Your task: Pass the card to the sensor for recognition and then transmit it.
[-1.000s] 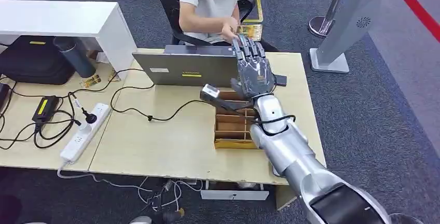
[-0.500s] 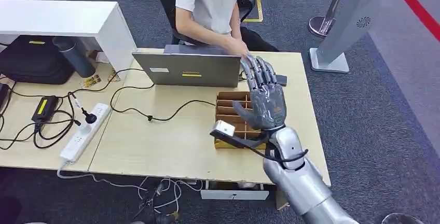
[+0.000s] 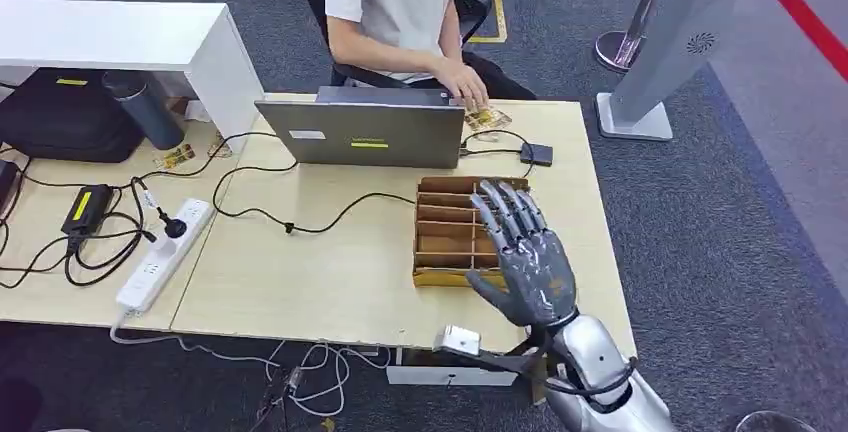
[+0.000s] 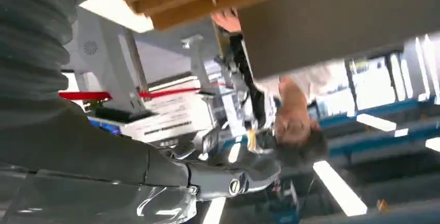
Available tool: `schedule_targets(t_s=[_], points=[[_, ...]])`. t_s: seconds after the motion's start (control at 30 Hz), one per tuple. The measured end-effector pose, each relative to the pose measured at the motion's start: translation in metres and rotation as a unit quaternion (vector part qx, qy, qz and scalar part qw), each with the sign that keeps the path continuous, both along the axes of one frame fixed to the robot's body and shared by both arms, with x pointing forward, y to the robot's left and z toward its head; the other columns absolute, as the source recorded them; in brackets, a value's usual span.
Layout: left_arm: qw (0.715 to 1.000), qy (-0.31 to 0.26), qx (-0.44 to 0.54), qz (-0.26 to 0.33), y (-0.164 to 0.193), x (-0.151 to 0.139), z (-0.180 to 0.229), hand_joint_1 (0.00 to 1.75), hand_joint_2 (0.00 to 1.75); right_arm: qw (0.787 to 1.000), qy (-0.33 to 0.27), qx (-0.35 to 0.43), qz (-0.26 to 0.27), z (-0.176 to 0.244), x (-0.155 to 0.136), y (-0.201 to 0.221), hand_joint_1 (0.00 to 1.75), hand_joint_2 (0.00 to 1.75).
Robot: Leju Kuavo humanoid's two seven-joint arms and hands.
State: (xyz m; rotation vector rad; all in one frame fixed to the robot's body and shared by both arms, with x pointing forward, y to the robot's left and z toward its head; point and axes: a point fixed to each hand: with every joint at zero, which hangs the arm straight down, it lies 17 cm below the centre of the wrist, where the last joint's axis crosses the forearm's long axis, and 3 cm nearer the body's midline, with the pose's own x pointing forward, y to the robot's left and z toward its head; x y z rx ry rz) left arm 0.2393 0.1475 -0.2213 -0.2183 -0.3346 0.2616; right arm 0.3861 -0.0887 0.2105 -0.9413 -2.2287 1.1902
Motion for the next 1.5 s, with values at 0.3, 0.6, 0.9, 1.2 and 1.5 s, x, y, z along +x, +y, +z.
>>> schedule_targets(t_s=[0.3, 0.6, 0.9, 1.2, 1.5], points=[[1.0, 0.008, -0.003, 0.005, 0.003, -0.002, -0.001, 0.0, 1.75, 0.994, 0.064, -0.083, 0.001, -0.064, 0.006, 0.009, 0.0, 1.75], [1.0, 0.01, -0.002, 0.005, 0.003, -0.001, -0.001, 0.0, 1.75, 0.99, 0.086, -0.112, -0.014, -0.095, 0.02, 0.011, 0.0, 1.75], [1.0, 0.015, 0.0, 0.004, 0.004, -0.001, -0.001, 0.0, 1.75, 0.986, 0.076, -0.134, -0.062, -0.12, 0.039, -0.002, 0.0, 1.75], [1.0, 0.019, 0.001, 0.003, 0.006, -0.003, -0.002, 0.0, 1.75, 0.98, 0.092, -0.149, -0.09, -0.14, 0.047, -0.024, 0.0, 1.75], [1.0, 0.02, 0.003, 0.004, 0.009, -0.003, -0.003, 0.0, 1.75, 0.978, 0.1, -0.152, -0.099, -0.146, 0.05, -0.031, 0.0, 1.75]])
